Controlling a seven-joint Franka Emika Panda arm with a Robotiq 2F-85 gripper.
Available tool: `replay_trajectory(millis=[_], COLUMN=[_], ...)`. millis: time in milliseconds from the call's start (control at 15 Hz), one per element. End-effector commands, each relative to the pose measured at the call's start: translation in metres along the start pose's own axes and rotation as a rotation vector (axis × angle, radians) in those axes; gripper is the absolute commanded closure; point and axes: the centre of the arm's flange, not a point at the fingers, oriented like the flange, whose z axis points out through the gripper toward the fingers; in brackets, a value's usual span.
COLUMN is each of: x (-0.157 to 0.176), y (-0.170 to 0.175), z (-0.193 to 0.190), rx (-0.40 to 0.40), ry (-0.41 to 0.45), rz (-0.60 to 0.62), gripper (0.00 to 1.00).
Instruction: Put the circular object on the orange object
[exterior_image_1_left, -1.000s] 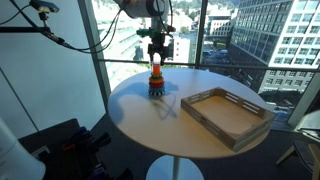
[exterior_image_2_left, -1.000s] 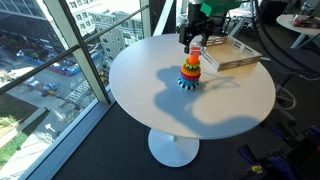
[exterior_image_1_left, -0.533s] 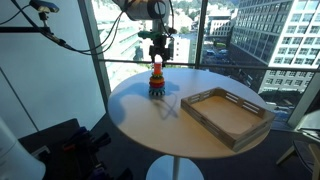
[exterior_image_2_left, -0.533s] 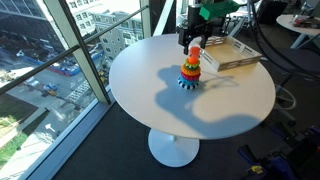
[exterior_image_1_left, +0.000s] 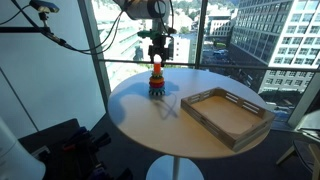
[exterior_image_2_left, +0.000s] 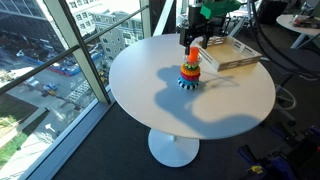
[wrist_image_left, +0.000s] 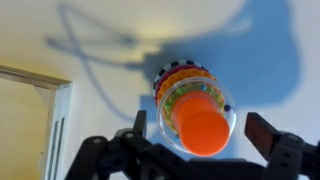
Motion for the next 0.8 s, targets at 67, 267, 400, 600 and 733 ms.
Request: replay_trajectory(millis=[67, 267, 400, 600, 733], x=[-0.008, -0.019, -0.026, -0.04, -0.051], y=[0.002, 0.004, 0.008, 0.015, 0.023], z=[-0.028, -0.043, -0.051, -0.063, -0.07], rx=[0.008, -0.005, -0.018, -0.021, -0.026], ry=[-0.028, -0.025, -0.017, -0.012, -0.003], rz=[-0.019, -0.004, 0.012, 0.031, 0.043], gripper=[0.0, 0.0, 0.0, 0.0, 0.0])
